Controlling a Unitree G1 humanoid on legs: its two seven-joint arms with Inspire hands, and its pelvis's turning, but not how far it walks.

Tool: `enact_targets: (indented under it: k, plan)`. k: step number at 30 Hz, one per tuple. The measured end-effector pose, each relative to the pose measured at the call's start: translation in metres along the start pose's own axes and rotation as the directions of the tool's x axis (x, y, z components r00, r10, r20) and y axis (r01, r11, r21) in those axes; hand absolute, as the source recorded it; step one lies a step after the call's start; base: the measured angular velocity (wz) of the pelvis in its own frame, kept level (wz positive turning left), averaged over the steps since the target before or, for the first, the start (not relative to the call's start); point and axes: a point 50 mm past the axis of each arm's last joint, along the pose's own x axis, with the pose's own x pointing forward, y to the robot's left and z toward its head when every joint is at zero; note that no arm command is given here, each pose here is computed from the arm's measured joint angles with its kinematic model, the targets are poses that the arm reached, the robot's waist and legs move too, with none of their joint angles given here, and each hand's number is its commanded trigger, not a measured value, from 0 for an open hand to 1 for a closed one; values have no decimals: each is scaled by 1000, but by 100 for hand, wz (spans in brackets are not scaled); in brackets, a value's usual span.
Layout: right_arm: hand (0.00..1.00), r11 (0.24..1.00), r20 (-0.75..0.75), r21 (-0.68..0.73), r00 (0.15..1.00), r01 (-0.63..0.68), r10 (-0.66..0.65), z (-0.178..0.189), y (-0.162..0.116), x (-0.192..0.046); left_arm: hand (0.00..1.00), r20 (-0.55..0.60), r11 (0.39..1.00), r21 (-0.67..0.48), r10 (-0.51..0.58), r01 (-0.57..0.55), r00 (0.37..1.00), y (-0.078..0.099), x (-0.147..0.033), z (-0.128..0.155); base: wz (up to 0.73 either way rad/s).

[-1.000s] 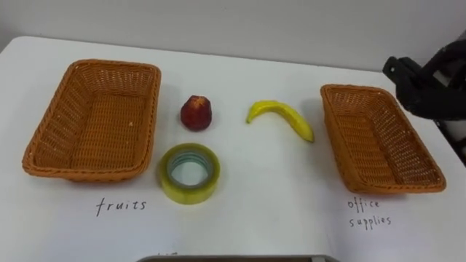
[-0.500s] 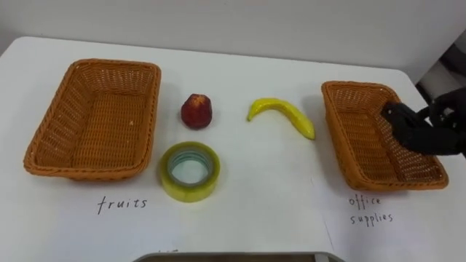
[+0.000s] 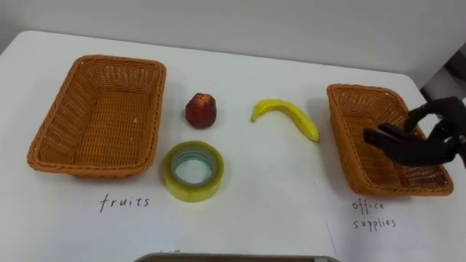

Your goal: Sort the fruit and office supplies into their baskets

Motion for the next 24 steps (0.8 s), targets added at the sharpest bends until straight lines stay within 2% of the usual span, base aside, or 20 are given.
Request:
enact_targets:
  k: [24]
  plan:
    - [0,1000,2,-5,1000,1,-1,0,0,0,0,-2,1000,4,-2,2,1000,1,0,0,0]
